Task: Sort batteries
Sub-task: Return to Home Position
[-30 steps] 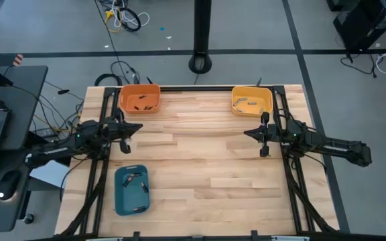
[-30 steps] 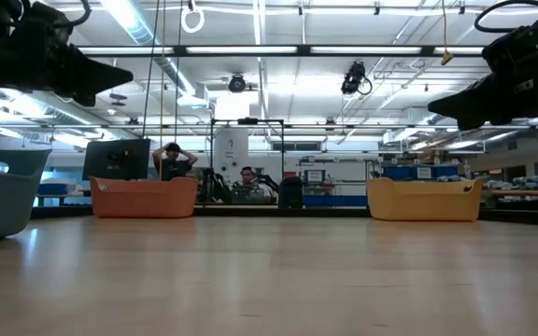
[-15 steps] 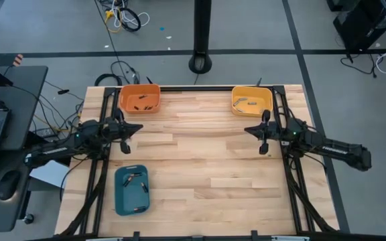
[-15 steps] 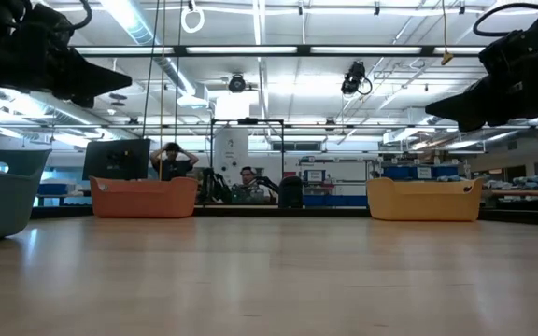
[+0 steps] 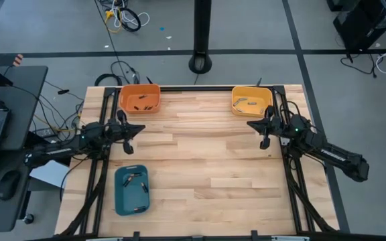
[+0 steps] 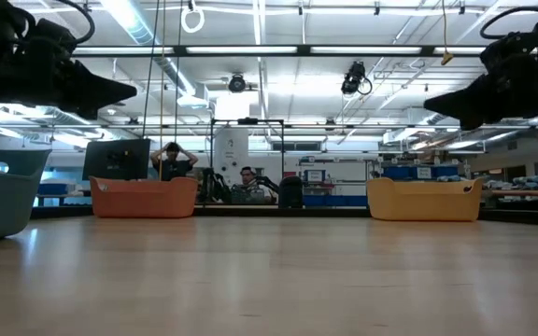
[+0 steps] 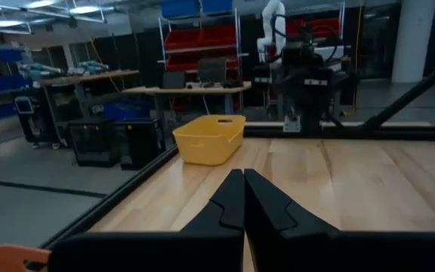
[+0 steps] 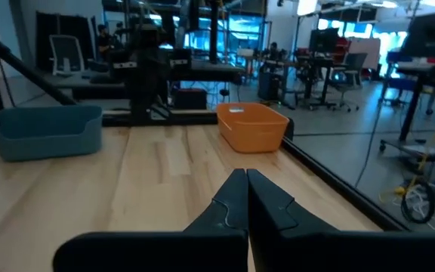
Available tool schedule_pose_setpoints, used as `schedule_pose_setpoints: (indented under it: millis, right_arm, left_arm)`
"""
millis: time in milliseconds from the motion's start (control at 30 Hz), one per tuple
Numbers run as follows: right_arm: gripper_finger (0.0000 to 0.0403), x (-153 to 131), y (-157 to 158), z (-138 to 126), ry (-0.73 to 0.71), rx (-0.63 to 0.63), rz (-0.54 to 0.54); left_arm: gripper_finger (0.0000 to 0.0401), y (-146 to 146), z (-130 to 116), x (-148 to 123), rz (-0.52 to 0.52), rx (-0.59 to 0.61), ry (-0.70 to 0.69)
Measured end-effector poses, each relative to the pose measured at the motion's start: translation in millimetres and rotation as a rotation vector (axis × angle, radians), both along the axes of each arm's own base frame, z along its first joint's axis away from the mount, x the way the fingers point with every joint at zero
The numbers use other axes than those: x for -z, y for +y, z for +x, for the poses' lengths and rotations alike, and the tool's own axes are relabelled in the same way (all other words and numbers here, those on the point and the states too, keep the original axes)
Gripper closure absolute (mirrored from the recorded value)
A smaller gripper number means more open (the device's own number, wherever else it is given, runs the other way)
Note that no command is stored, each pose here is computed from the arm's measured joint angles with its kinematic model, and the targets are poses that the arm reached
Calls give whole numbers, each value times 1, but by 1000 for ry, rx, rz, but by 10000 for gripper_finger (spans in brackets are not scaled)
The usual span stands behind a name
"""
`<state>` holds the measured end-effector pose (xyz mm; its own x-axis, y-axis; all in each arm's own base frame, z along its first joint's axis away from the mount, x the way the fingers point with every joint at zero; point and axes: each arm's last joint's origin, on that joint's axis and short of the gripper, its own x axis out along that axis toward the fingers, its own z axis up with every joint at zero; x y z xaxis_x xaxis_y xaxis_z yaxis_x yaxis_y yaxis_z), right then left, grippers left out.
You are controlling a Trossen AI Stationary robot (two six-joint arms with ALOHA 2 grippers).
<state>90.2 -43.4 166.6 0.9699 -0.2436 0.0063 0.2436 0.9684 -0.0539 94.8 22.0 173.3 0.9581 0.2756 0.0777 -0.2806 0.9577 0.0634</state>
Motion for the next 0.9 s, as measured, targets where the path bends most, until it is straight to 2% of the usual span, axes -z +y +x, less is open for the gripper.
schedule_pose_setpoints:
  millis: [267,667,900]
  right_arm:
    - [389,6,-4,2,60,25,27]
    - [385,10,-6,4,95,36,73]
    - [375,10,-6,4,97,37,66]
  left_arm:
    - [395,0,0,6,-58,0,47]
    - [395,0,0,6,-61,0,48]
    - [395,0,0,5,-59,-1,37]
